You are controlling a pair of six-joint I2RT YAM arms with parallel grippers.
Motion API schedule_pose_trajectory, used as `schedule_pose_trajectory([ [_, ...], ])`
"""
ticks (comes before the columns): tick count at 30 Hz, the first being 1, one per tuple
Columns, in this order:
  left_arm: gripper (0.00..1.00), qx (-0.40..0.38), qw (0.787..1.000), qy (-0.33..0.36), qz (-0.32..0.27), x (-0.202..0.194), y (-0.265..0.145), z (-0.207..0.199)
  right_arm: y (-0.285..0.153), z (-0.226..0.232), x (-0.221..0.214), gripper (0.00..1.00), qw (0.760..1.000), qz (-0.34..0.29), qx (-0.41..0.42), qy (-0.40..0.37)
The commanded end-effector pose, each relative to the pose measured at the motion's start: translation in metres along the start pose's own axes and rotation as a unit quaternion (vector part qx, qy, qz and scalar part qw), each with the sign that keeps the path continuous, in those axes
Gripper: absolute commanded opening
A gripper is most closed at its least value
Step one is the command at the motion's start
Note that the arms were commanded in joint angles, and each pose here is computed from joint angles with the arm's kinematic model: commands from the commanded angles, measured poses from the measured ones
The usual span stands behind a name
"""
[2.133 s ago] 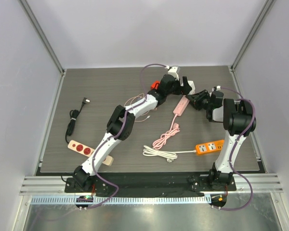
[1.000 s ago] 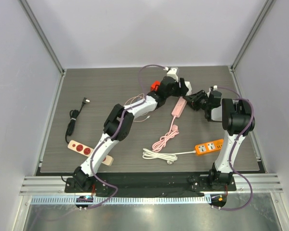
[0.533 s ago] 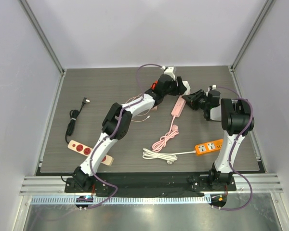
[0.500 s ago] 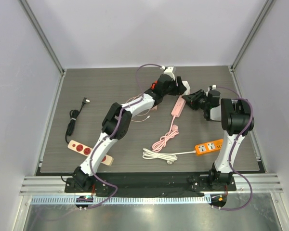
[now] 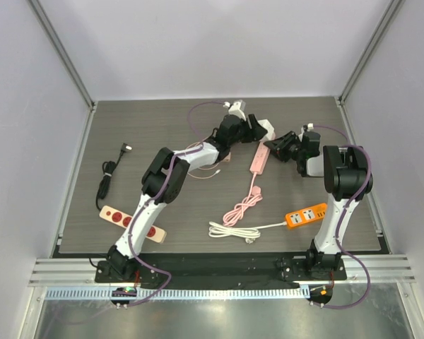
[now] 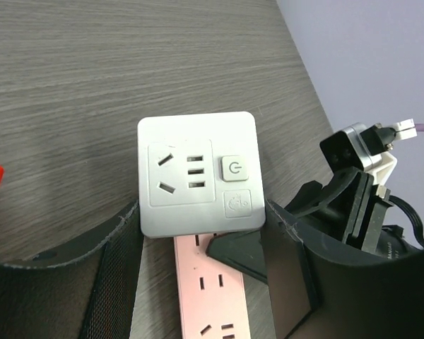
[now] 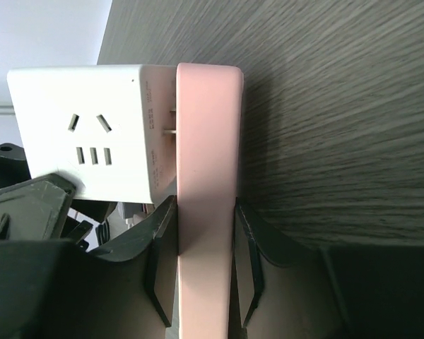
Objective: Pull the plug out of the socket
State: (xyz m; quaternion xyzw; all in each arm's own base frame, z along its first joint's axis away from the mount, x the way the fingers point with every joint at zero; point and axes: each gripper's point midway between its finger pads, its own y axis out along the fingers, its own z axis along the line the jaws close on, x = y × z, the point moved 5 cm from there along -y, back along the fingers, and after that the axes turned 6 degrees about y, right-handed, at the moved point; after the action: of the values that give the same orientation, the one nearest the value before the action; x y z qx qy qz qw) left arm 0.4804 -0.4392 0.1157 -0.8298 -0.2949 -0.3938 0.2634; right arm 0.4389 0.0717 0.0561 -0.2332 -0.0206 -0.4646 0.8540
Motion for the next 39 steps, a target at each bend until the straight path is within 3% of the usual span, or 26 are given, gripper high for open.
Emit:
schedule_pose_trajectory([
  [1, 0.0, -0.114, 0.981, -0.016, -0.158, 0.116, -0.023, -0.063, -0.009, -0.036, 0.017, 0.01, 0.994, -0.055, -0.095, -0.014],
  [10, 0.0, -0.064, 0.987, 0.045, -0.141, 0.124, -0.023, -0.077, -0.007, -0.036, 0.016, 0.01, 0.994, -0.06, -0.092, -0.009],
  [17, 0.0, -0.045, 0.984, 0.123, -0.12, 0.131, -0.059, -0.082, -0.021, -0.032, 0.039, 0.01, 0.994, -0.099, -0.045, 0.019],
  [22, 0.0, 0.018, 0.98, 0.174, -0.098, 0.118, -0.092, -0.058, -0.035, -0.029, 0.086, 0.01, 0.987, -0.158, -0.027, 0.016],
  [26, 0.0, 0.053, 0.979, 0.176, -0.091, 0.123, -0.12, -0.029, -0.047, -0.034, 0.116, 0.01, 0.981, -0.188, -0.033, 0.014],
  [28, 0.0, 0.084, 0.977, 0.178, -0.087, 0.128, -0.139, -0.008, -0.046, -0.046, 0.117, 0.09, 0.982, -0.177, -0.061, 0.012],
  [29, 0.0, 0.096, 0.975, 0.181, -0.084, 0.13, -0.146, -0.001, -0.046, -0.048, 0.117, 0.25, 0.983, -0.171, -0.068, 0.012],
  [34, 0.0, 0.181, 0.967, 0.176, -0.03, 0.145, -0.185, 0.056, -0.052, -0.047, 0.115, 0.5, 0.982, -0.163, -0.092, -0.008],
  [35, 0.0, 0.184, 0.969, 0.165, -0.022, 0.147, -0.19, 0.063, -0.056, -0.041, 0.115, 0.59, 0.982, -0.166, -0.091, -0.014],
  [36, 0.0, 0.183, 0.97, 0.157, -0.018, 0.152, -0.194, 0.066, -0.058, -0.042, 0.113, 0.65, 0.982, -0.165, -0.095, -0.014],
  [38, 0.0, 0.19, 0.973, 0.124, 0.048, 0.146, -0.206, 0.087, -0.06, -0.036, 0.111, 0.73, 0.981, -0.168, -0.091, -0.024],
  [39, 0.0, 0.185, 0.973, 0.128, 0.049, 0.164, -0.209, 0.082, -0.061, -0.037, 0.108, 0.74, 0.981, -0.167, -0.093, -0.024],
])
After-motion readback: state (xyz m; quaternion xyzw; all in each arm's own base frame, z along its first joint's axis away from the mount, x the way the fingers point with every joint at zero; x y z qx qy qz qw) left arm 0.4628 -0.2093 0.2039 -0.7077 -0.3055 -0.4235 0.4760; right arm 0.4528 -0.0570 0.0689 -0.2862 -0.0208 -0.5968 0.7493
